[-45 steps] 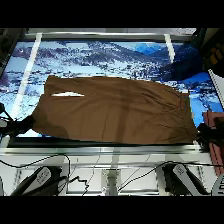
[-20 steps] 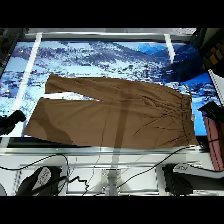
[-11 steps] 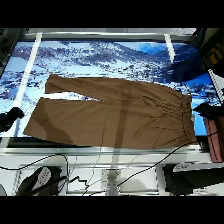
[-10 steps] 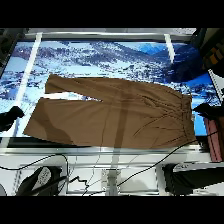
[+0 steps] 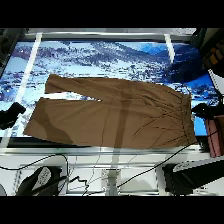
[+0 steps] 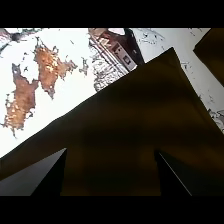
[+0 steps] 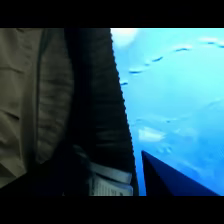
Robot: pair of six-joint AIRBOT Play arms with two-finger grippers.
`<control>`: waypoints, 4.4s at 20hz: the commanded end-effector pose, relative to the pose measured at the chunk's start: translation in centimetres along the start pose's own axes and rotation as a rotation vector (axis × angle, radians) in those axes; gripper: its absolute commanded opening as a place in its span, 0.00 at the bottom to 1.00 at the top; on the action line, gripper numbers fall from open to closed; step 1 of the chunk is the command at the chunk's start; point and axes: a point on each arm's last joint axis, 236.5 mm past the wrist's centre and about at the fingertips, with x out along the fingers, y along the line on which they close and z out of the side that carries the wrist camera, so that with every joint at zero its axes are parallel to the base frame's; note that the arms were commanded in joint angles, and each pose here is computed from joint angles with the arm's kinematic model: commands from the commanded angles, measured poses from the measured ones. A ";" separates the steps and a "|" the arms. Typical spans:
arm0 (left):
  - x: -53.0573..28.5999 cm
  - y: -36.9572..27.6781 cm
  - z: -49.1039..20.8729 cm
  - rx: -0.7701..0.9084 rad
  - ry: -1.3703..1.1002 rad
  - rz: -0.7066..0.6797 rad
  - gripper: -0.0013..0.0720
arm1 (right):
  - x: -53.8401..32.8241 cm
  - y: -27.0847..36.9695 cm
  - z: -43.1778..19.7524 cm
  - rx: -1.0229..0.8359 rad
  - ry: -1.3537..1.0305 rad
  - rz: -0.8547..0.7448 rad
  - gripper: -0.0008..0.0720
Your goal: Fold the clothes and pants, and hang the long-sleeved shirts on hangers.
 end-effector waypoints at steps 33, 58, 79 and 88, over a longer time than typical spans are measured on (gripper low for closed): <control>0.0 -0.7 -0.1 -0.015 0.003 -0.024 0.87 | 0.6 -0.6 1.1 -0.226 0.158 -0.274 0.87; 0.0 -0.7 -0.1 -0.015 0.002 -0.024 0.87 | 2.6 9.1 -0.1 -0.189 0.180 0.166 0.68; 12.6 -16.5 4.7 -0.048 -0.079 -0.274 0.81 | 4.4 7.0 2.6 -0.180 0.091 0.050 0.06; 19.0 -20.9 3.6 -0.045 0.106 -0.294 0.81 | 4.4 7.4 2.3 -0.175 0.102 0.070 0.06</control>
